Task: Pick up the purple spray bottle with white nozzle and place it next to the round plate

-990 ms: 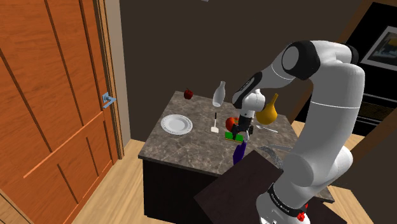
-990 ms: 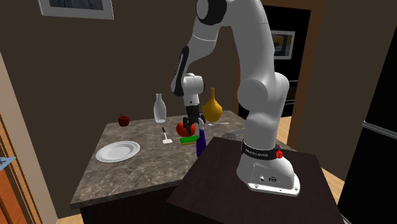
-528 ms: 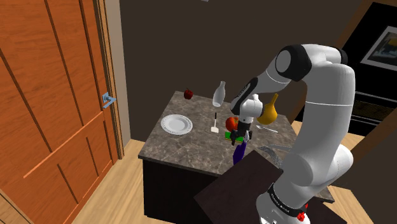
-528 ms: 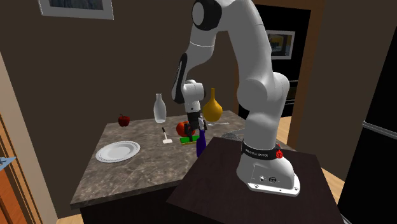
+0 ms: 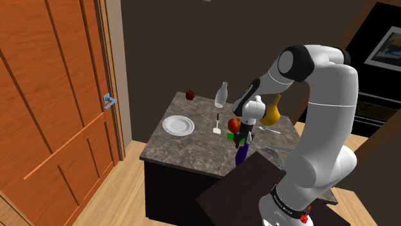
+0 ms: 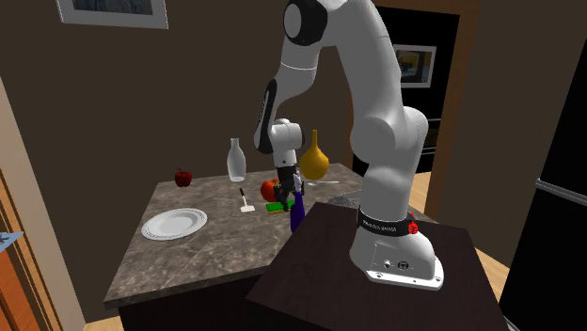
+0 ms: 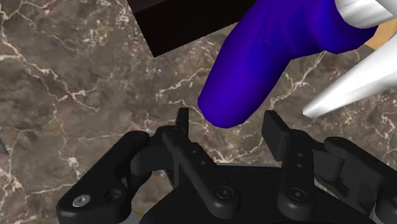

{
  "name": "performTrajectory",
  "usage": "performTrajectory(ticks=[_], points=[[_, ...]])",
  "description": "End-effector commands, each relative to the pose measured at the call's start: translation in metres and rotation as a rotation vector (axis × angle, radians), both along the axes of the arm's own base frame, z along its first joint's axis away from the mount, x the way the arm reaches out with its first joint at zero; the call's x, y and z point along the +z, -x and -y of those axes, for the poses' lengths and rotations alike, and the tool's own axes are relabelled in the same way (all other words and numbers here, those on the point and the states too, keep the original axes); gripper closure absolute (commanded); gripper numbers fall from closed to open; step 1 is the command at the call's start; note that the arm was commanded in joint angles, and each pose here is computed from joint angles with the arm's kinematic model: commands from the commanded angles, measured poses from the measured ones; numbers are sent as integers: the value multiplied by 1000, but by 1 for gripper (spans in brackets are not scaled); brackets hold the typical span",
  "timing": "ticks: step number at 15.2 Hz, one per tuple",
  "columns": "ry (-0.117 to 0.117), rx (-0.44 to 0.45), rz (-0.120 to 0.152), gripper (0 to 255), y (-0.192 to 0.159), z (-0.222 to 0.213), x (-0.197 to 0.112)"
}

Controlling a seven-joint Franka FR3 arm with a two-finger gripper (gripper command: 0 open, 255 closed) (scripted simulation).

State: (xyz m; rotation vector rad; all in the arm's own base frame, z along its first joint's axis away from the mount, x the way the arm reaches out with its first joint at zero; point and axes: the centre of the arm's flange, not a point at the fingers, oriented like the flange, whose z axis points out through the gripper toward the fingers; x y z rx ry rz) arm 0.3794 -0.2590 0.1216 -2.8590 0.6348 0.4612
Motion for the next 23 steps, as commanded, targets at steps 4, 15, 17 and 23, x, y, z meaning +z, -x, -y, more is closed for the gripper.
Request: performTrajectory(ticks=[4, 15, 17, 23], points=[[0, 0, 0, 255, 0, 0, 0], [0, 0, 0, 255, 0, 0, 32], [0, 0, 0, 255, 0, 0, 42], [0, 0, 0, 255, 0, 0, 74]])
